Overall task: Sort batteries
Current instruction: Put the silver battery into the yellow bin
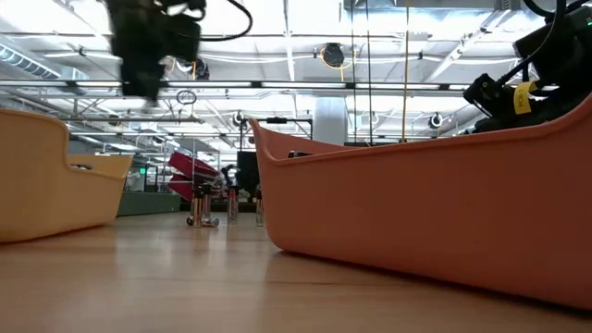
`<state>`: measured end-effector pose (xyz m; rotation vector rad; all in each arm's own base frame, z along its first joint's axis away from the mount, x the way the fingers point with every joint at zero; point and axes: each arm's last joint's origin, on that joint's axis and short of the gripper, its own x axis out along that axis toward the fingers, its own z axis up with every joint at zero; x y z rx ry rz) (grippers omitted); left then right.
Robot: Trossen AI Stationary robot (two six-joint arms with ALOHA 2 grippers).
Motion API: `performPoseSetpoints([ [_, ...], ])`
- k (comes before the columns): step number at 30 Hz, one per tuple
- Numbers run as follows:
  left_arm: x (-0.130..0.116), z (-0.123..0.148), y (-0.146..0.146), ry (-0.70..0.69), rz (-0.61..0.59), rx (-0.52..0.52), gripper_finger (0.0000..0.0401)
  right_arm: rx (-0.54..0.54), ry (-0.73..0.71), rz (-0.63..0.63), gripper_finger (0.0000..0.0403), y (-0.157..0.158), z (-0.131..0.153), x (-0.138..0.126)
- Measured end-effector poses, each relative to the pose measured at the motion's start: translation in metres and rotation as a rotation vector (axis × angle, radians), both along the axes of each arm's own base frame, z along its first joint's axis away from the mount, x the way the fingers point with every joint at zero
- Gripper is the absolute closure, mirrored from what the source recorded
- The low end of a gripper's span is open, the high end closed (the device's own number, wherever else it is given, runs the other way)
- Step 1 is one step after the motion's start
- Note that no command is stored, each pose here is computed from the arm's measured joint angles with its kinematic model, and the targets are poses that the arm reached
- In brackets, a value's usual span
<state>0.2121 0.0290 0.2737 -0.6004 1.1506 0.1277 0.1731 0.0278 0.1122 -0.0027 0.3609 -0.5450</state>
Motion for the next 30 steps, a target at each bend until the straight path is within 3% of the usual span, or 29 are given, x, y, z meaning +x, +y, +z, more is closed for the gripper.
performPoseSetpoints([
  [6,0.002,-0.003,-0.047,0.067,-0.037,-0.042,0.0367,0.006,-0.015,0.004,0.0313,0.0,0.001,0.001],
  [11,0.008,-0.013,-0.067,0.137,-0.038,-0.06,0.0367,0.015,-0.032,0.031,0.0313,0.001,0.003,0.002],
  [17,0.014,-0.024,-0.077,0.209,-0.043,-0.058,0.036,0.025,-0.034,0.049,0.0313,0.002,0.003,0.002],
  [20,0.018,-0.033,-0.076,0.248,-0.025,-0.003,0.0359,0.026,-0.035,0.051,0.0313,0.002,0.003,0.002],
  [25,0.022,-0.064,-0.076,0.399,-0.042,0.036,0.0358,0.027,-0.032,0.054,0.0313,0.002,0.003,0.002],
  [30,0.017,-0.093,-0.077,0.49,-0.049,0.006,0.0357,0.024,-0.03,0.055,0.0313,0.002,0.003,0.002],
])
